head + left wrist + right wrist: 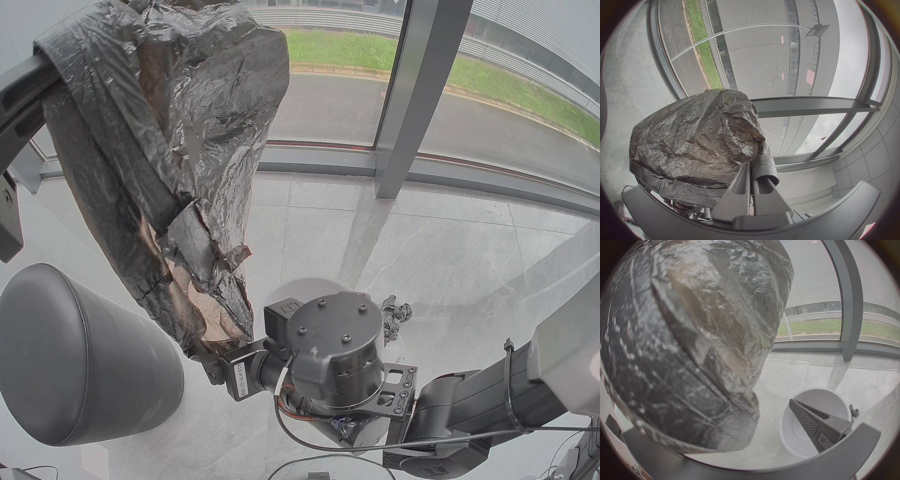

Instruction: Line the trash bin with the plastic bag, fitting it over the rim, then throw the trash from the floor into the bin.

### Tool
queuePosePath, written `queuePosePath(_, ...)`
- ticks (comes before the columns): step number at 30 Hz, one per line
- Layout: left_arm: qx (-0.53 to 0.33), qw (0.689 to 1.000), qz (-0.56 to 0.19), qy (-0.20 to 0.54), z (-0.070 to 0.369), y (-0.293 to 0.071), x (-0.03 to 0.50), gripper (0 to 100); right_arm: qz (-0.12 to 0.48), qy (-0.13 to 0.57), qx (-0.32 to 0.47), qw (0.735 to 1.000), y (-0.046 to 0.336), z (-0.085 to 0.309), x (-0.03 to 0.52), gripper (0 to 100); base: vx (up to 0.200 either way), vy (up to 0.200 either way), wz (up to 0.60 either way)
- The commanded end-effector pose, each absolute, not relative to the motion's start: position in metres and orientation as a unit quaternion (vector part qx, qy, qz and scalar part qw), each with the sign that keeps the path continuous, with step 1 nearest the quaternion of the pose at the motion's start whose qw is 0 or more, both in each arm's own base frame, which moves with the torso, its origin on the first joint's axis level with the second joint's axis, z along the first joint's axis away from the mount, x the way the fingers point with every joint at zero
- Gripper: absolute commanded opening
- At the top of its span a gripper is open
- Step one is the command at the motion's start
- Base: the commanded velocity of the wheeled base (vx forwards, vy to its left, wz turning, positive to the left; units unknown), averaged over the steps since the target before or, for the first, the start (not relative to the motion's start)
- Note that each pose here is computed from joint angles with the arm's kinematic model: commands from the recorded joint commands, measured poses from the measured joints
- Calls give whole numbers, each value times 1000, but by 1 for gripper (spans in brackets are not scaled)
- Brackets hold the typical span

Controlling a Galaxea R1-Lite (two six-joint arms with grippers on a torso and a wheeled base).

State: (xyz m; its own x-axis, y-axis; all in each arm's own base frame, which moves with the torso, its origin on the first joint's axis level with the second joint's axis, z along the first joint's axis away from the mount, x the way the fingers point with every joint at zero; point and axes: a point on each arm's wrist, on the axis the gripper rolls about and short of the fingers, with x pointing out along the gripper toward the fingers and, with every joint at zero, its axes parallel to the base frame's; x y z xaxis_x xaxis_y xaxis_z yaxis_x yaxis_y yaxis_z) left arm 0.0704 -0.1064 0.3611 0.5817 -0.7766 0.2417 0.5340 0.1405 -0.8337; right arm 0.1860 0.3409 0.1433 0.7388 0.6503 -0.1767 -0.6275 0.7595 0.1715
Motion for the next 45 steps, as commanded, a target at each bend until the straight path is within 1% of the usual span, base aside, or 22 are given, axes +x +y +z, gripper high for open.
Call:
queuePosePath(1, -487, 744, -440, 123, 361, -105, 70, 0, 342, 119, 44, 931, 345, 135, 186, 100, 0, 0, 0)
queuePosePath(6, -487, 744, -441, 123, 362, -105, 69, 0, 320, 111, 41, 940, 347, 132, 192, 100, 0, 0, 0)
queuePosePath(9, -487, 744, -440, 123, 361, -105, 69, 0, 304, 91, 40, 948, 344, 135, 202, 100, 0, 0, 0)
queuePosePath(11, -486, 744, -441, 123, 361, -105, 69, 0, 302, 85, 41, 949, 344, 135, 203, 100, 0, 0, 0)
queuePosePath(14, -485, 745, -440, 125, 360, -106, 70, 0, 301, 51, 33, 952, 346, 136, 205, 100, 0, 0, 0)
queuePosePath(22, -484, 742, -446, 127, 360, -105, 69, 0, 291, 15, 23, 956, 350, 130, 208, 100, 0, 0, 0)
queuePosePath(23, -483, 742, -446, 128, 360, -105, 69, 0, 291, 14, 23, 956, 350, 130, 208, 0, 0, 0, 0)
queuePosePath(38, -483, 744, -443, 128, 358, -105, 70, 0, 291, 16, 23, 956, 345, 136, 204, 0, 0, 0, 0)
queuePosePath(43, -470, 757, -433, 136, 349, -107, 77, 0, 279, 58, 0, 959, 302, 150, 200, 0, 0, 0, 0)
queuePosePath(45, -454, 756, -445, 153, 337, -106, 81, 0, 293, 82, 8, 953, 277, 164, 198, 0, 0, 0, 0)
